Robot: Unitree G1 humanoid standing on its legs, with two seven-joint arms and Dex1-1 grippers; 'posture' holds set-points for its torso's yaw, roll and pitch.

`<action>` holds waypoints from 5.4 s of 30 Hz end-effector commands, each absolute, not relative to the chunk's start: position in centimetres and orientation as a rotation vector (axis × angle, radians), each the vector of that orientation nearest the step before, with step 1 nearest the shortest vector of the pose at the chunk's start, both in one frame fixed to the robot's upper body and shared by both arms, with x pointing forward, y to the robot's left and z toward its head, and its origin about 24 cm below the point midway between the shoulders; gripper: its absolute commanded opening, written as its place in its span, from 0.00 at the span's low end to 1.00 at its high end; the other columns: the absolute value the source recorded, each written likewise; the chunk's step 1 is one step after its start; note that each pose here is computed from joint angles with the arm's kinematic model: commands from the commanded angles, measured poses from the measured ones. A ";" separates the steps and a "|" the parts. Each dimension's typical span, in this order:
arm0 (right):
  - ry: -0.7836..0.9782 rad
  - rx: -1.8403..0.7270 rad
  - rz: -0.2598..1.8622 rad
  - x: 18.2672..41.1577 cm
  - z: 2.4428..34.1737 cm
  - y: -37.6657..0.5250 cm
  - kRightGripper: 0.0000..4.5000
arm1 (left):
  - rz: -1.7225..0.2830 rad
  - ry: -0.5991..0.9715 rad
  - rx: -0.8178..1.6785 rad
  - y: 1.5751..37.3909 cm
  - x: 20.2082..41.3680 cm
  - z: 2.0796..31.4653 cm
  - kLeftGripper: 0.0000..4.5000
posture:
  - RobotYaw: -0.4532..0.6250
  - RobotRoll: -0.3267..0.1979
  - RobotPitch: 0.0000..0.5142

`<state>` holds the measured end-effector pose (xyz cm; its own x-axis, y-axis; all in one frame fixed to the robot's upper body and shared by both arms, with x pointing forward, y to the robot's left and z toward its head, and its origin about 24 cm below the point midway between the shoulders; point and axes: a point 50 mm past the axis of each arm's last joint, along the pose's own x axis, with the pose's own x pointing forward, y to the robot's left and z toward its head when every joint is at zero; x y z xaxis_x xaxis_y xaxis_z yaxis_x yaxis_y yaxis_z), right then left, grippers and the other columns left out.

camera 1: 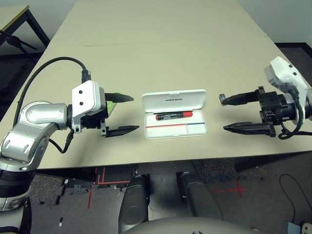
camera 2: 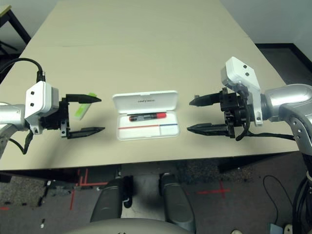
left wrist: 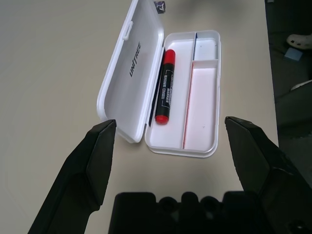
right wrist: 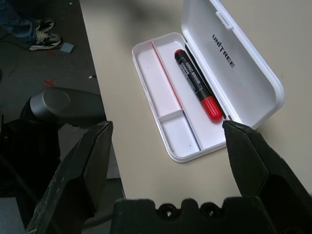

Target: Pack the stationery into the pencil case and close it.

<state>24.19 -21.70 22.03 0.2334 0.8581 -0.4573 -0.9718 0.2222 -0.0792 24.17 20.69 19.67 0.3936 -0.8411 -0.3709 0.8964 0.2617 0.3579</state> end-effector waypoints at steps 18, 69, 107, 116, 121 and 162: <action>0.333 -0.436 1.316 24.0 21.9 -21.2 0.99 | -0.378 0.546 0.317 24.1 29.2 18.0 1.00 | 0.38 0.62 0.29; 0.346 -0.453 1.336 24.4 20.9 -20.7 1.00 | -0.796 0.464 0.587 25.6 26.9 15.7 0.24 | 0.37 0.62 0.32; 0.365 -0.475 1.342 24.8 20.4 -20.5 1.00 | -1.428 0.303 0.765 10.4 26.7 15.7 0.24 | 0.36 0.62 0.33; 0.363 -0.481 1.336 24.8 20.3 -20.4 1.00 | -1.438 0.298 0.747 9.6 27.3 15.0 0.24 | 0.35 0.62 0.33; 0.362 -0.482 1.329 24.8 20.2 -20.4 1.00 | -1.447 0.308 0.733 9.3 27.2 14.6 0.24 | 0.35 0.62 0.32; 0.341 -0.476 1.258 24.9 20.6 -21.5 1.00 | -1.327 0.259 0.666 15.6 27.3 17.2 0.99 | 0.33 0.62 0.34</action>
<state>25.14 -21.15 20.17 0.2626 0.8242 -0.5017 -0.9649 0.2201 -0.1433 27.53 15.08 16.61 0.2416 -0.7928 -0.5595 0.9555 0.0937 0.2798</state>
